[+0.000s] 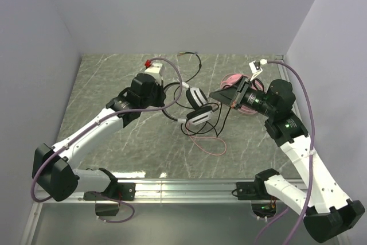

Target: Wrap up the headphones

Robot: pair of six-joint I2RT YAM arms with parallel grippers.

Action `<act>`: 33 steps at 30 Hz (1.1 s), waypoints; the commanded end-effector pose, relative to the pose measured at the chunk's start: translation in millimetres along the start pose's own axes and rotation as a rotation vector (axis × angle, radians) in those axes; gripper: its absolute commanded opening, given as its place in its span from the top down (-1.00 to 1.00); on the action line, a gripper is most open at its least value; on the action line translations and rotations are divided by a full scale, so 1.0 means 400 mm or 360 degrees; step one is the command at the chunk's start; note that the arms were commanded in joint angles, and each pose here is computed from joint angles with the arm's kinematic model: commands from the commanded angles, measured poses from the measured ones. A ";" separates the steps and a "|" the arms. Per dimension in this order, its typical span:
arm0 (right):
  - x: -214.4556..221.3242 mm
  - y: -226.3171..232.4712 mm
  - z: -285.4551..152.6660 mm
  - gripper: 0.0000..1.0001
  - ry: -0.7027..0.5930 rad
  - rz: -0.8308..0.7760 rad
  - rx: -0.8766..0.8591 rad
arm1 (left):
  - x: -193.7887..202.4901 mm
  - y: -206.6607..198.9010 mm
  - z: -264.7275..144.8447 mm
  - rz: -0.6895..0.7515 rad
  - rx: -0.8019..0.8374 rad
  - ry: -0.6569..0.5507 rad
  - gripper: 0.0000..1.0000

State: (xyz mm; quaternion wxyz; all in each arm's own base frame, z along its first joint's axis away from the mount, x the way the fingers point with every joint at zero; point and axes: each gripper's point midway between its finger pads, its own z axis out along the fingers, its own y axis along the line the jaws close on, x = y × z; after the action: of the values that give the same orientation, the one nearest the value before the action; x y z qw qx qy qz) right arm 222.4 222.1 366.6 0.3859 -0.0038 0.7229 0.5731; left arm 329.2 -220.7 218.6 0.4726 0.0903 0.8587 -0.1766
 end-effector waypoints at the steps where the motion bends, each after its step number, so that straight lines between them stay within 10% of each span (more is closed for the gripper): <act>1: -0.030 0.006 -0.008 1.00 -0.0087 0.0033 -0.0056 | -0.091 -0.065 -0.038 -0.0053 0.0206 -0.0224 0.99; 33: -0.078 -0.007 0.119 1.00 0.0049 0.0247 -0.0269 | -0.053 -0.223 0.100 0.0140 0.0242 -0.0135 0.99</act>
State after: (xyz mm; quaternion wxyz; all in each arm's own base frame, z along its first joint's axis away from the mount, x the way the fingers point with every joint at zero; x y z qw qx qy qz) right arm 274.4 242.0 353.8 0.3127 0.0436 0.6962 0.6446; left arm 328.8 -283.0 168.8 0.4361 0.1707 0.8691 -0.1590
